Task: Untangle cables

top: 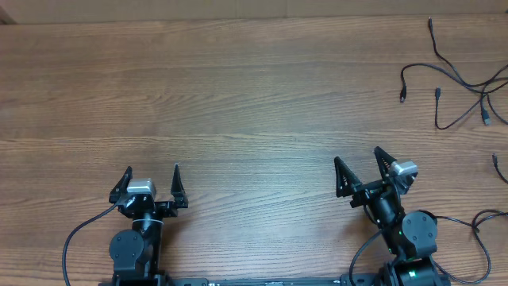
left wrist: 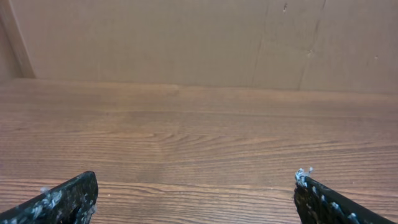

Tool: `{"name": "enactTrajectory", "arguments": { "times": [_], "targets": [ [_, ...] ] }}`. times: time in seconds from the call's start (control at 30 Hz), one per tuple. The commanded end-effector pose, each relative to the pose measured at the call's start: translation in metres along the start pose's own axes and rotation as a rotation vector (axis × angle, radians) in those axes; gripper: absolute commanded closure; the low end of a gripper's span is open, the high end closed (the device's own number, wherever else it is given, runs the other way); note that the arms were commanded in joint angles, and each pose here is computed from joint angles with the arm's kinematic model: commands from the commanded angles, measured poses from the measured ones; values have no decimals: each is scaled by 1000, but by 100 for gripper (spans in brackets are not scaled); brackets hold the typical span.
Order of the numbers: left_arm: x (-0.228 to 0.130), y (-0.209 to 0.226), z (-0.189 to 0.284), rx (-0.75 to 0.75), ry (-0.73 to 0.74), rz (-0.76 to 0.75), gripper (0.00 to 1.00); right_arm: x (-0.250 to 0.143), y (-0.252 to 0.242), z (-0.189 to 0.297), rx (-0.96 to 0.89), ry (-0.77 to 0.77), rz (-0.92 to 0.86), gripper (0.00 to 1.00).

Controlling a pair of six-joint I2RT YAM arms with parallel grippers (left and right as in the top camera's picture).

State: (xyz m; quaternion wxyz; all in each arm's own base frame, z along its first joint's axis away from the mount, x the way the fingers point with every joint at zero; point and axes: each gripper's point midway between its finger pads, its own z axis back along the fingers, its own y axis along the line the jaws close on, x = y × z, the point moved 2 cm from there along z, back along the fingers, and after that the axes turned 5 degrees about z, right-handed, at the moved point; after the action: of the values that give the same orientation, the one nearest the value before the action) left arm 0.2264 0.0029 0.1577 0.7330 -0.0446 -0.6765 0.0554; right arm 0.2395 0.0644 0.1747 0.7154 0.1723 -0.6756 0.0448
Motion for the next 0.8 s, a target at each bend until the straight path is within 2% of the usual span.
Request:
{"name": "enactTrajectory", "arguments": {
  "times": [0.0,0.47,0.77],
  "targets": [
    [-1,0,0,3,-4,5,0,2,-7,7,-39,-23,48,0],
    [-1,0,0,3,-4,5,0,-2,-9,22,-58,-18,117,0],
    [-1,0,0,3,-4,4,0,-2,-10,22,-63,-11,267,0]
  ]
}}
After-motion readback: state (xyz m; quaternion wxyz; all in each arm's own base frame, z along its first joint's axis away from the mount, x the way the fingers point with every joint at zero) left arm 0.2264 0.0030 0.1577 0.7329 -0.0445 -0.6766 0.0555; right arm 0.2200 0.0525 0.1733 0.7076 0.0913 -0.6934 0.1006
